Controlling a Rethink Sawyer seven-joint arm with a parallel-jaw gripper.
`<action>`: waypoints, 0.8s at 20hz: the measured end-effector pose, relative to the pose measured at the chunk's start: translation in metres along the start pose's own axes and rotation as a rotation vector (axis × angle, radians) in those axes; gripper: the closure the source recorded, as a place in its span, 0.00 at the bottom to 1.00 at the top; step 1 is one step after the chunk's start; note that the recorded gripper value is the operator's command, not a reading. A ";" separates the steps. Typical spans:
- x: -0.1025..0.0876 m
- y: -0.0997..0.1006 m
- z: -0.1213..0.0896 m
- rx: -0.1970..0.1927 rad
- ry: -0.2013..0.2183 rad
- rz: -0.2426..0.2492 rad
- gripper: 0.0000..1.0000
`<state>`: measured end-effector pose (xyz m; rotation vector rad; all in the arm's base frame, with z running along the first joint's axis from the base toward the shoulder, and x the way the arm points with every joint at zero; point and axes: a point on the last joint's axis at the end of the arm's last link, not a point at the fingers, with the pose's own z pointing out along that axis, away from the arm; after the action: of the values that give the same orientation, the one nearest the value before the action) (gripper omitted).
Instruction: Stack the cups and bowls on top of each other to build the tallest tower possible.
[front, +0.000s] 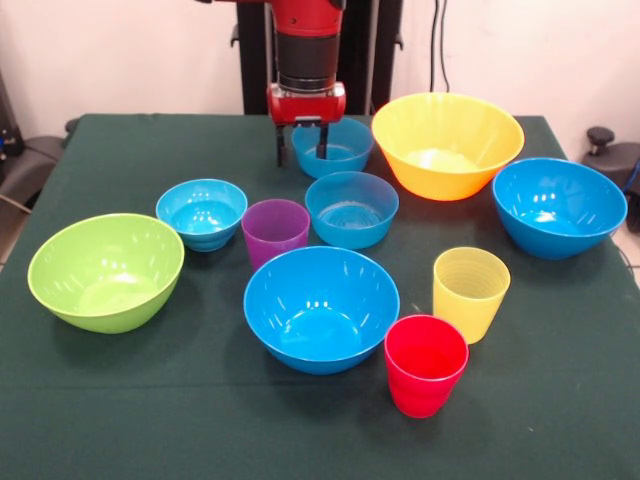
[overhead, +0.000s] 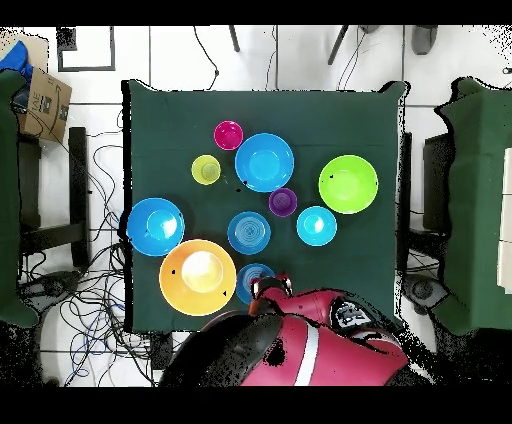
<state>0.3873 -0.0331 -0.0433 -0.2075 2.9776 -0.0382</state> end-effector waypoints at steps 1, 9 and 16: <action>0.001 -0.001 0.000 0.002 0.001 0.000 0.00; 0.003 -0.005 -0.003 0.017 0.007 -0.002 0.00; -0.002 -0.008 -0.006 0.025 -0.007 -0.002 0.00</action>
<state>0.3897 -0.0408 -0.0363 -0.2078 2.9680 -0.0742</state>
